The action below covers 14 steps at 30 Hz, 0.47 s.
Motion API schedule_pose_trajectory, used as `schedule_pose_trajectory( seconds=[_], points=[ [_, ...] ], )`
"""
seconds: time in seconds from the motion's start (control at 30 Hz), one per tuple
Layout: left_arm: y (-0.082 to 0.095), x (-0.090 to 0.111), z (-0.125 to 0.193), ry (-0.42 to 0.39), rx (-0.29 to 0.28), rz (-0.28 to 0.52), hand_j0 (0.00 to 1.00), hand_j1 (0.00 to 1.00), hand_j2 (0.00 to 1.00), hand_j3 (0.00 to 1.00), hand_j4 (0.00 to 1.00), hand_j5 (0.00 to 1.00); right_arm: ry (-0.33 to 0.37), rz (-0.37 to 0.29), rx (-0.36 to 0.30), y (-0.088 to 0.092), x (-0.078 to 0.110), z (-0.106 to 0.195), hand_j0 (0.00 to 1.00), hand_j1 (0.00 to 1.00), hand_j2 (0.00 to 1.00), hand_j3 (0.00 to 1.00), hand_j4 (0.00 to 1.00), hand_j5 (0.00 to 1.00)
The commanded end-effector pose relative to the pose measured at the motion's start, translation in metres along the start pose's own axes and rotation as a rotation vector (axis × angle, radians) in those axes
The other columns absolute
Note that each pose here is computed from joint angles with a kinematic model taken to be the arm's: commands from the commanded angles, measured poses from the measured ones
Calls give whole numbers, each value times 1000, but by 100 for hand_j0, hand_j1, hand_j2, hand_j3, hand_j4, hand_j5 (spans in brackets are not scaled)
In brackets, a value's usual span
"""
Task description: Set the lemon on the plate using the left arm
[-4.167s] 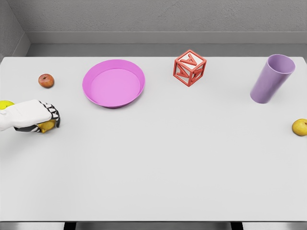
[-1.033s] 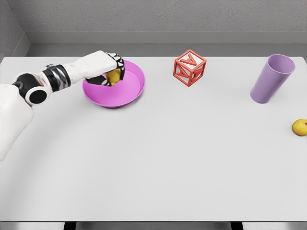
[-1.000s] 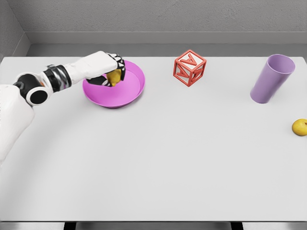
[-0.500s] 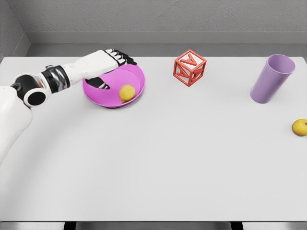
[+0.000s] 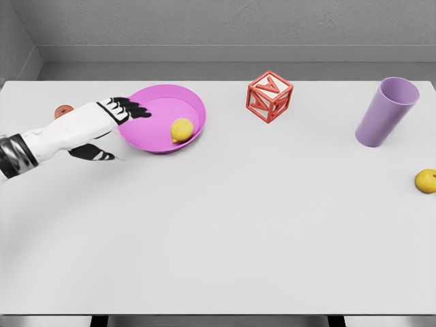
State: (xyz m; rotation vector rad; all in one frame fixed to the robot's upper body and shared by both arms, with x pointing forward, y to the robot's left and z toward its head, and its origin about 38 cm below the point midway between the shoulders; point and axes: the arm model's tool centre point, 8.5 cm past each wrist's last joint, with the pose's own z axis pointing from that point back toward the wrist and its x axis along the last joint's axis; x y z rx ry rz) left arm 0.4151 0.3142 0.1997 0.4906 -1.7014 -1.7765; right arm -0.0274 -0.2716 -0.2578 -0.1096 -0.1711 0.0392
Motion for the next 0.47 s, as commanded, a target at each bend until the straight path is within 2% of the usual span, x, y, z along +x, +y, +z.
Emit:
schedule_pose_trajectory(
  seconds=[0.0,0.13,0.23,0.3,0.43],
  points=[
    [30,-6,18,23,60,-31,100,100,100,100,100,100,0,-1,0,0,0,0,100,100,100,100,100,100],
    [19,-13,38,75,69,3,100,100,100,100,100,100,0,-1,0,0,0,0,100,100,100,100,100,100],
    [11,-18,55,109,46,11,100,100,100,100,100,100,0,-1,0,0,0,0,100,100,100,100,100,100],
    [12,-23,70,140,67,29,100,100,100,100,100,100,0,-1,0,0,0,0,100,100,100,100,100,100],
    [3,-21,79,148,26,32,100,100,100,100,100,100,0,-1,0,0,0,0,100,100,100,100,100,100]
  ],
)
